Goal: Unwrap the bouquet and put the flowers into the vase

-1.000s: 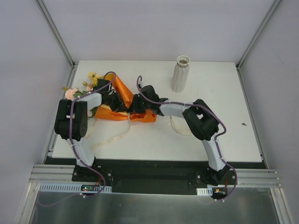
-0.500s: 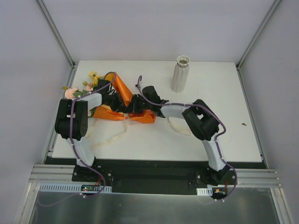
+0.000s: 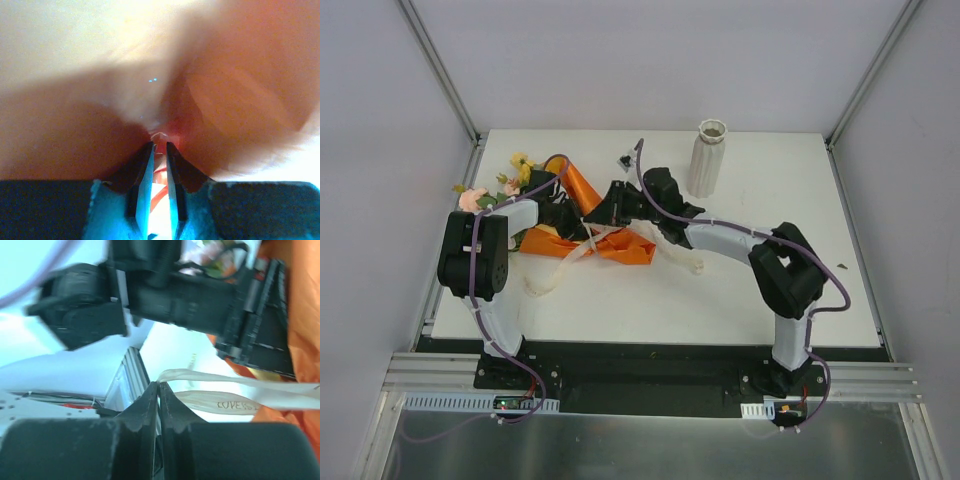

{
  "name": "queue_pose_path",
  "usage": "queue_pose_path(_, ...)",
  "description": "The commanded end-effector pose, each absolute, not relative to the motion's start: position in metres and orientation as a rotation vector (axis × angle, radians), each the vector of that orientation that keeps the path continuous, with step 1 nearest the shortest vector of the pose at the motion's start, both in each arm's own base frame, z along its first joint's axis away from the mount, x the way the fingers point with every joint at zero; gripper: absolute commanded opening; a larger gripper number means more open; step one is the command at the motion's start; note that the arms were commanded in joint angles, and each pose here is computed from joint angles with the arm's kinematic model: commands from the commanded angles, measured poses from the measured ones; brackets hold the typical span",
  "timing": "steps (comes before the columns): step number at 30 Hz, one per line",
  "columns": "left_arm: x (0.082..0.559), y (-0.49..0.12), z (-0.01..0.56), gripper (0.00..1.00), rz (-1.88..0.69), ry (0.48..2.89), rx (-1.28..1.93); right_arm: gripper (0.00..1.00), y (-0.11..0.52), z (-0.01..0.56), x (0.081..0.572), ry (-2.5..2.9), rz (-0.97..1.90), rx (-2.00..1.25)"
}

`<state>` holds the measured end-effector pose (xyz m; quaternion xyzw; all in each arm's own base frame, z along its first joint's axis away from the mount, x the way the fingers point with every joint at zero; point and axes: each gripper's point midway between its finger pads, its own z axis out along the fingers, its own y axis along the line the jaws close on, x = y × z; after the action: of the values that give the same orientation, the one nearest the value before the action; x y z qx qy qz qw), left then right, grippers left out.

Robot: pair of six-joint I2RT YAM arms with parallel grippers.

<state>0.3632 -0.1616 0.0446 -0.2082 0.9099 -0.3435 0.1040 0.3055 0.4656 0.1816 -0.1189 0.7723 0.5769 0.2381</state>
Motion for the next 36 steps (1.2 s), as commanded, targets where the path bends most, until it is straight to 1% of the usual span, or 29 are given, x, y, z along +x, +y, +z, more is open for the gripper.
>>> queue_pose_path(1,0.353,-0.165,0.04,0.16,-1.019,2.719,-0.622,0.08,0.454,0.282,0.29,1.865,1.657,-0.415)
queue_pose_path(6,0.353,-0.165,0.04,0.16,-1.025,2.721,-0.621,0.08,0.442,0.311,0.283,1.847,1.613,-0.426)
queue_pose_path(10,0.353,-0.165,0.04,0.16,-1.019,2.719,-0.62,0.08,0.425,0.353,0.273,1.796,1.548,-0.469)
queue_pose_path(14,0.353,-0.164,0.039,0.16,-1.017,2.721,-0.621,0.06,0.398,0.389,0.279,1.779,1.367,-0.446)
queue_pose_path(16,0.353,-0.164,0.039,0.16,-1.016,2.721,-0.619,0.05,0.376,0.418,0.278,1.757,1.284,-0.44)
queue_pose_path(17,0.353,-0.164,0.039,0.16,-1.014,2.721,-0.618,0.03,0.366,0.431,0.282,1.741,1.241,-0.408)
queue_pose_path(18,0.352,-0.164,0.038,0.16,-1.011,2.722,-0.619,0.01,0.355,0.432,0.281,1.772,1.198,-0.396)
queue_pose_path(19,0.352,-0.164,0.038,0.16,-1.009,2.723,-0.621,0.01,0.338,0.464,0.279,1.702,1.162,-0.387)
queue_pose_path(21,0.352,-0.164,0.038,0.16,-1.008,2.723,-0.618,0.01,0.312,0.475,0.28,1.717,1.055,-0.36)
queue_pose_path(22,0.352,-0.164,0.037,0.16,-1.008,2.725,-0.619,0.01,0.291,0.512,0.272,1.638,1.024,-0.335)
queue_pose_path(23,0.352,-0.164,0.037,0.16,-1.008,2.725,-0.619,0.01,0.274,0.513,0.273,1.648,0.925,-0.32)
queue_pose_path(25,0.352,-0.163,0.037,0.16,-1.005,2.726,-0.619,0.01,0.24,0.55,0.254,1.553,0.858,-0.296)
queue_pose_path(27,0.352,-0.163,0.037,0.16,-1.004,2.725,-0.618,0.01,0.206,0.559,0.25,1.527,0.725,-0.245)
queue_pose_path(28,0.352,-0.163,0.037,0.16,-1.001,2.725,-0.617,0.01,0.183,0.572,0.235,1.479,0.686,-0.227)
queue_pose_path(30,0.352,-0.163,0.036,0.16,-1.001,2.726,-0.618,0.01,0.143,0.569,0.233,1.476,0.508,-0.165)
queue_pose_path(33,0.352,-0.163,0.036,0.16,-1.002,2.727,-0.618,0.01,0.07,0.57,0.213,1.447,0.257,-0.045)
queue_pose_path(35,0.352,-0.163,0.035,0.16,-0.997,2.729,-0.616,0.01,0.034,0.561,0.208,1.461,0.097,0.034)
queue_pose_path(36,0.352,-0.162,0.036,0.16,-0.994,2.727,-0.616,0.01,0.016,0.563,0.198,1.447,0.032,0.042)
